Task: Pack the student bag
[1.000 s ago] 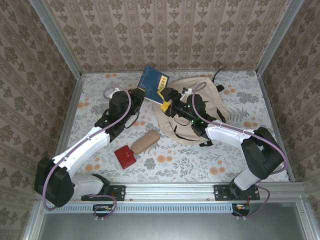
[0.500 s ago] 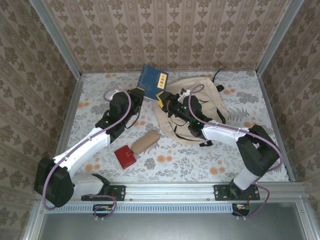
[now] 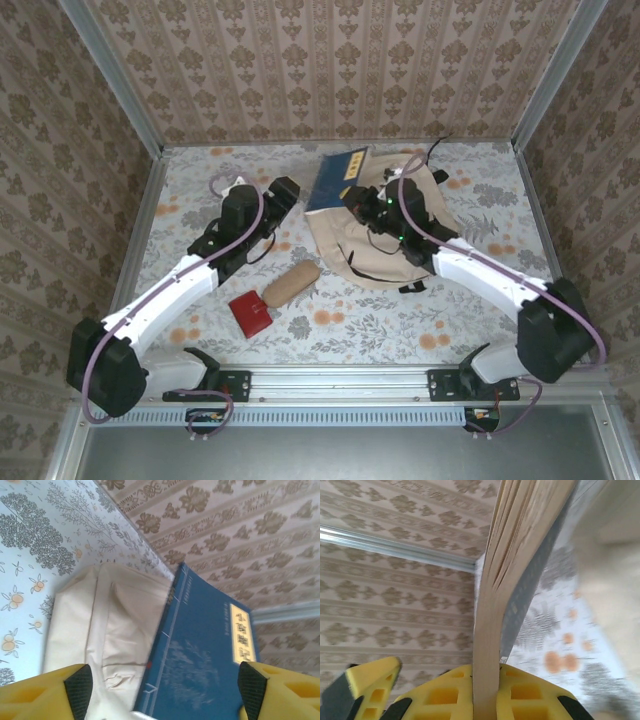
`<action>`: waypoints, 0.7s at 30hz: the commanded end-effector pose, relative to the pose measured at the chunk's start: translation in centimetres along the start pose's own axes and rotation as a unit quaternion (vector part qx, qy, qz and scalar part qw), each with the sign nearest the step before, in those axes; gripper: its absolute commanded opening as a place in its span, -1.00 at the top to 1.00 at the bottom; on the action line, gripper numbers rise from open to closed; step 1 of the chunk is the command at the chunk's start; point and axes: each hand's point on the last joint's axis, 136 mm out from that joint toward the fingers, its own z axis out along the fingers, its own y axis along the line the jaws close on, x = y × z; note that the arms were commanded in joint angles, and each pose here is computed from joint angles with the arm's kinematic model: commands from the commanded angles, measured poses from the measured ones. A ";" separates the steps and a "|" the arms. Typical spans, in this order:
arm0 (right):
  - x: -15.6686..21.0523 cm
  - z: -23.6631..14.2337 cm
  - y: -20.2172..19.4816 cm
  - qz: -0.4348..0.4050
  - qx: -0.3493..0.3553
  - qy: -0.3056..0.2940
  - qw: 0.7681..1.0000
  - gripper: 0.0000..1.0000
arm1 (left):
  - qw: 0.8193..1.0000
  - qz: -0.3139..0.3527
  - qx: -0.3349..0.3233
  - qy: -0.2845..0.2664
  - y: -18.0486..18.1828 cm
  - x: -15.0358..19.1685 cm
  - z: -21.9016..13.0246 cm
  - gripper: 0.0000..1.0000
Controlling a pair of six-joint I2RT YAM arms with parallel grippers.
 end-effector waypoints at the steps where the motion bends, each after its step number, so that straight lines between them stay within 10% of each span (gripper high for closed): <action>1: -2.5 -4.2 -1.2 -0.119 0.077 -0.009 0.990 0.89 | 0.991 0.120 -0.012 0.055 -0.4 2.0 -0.3 -0.62; 21: -9.7 -21.4 -13.0 -0.126 0.335 -0.076 0.931 0.89 | 0.882 0.390 -0.020 0.263 -4.4 20.7 4.0 -0.60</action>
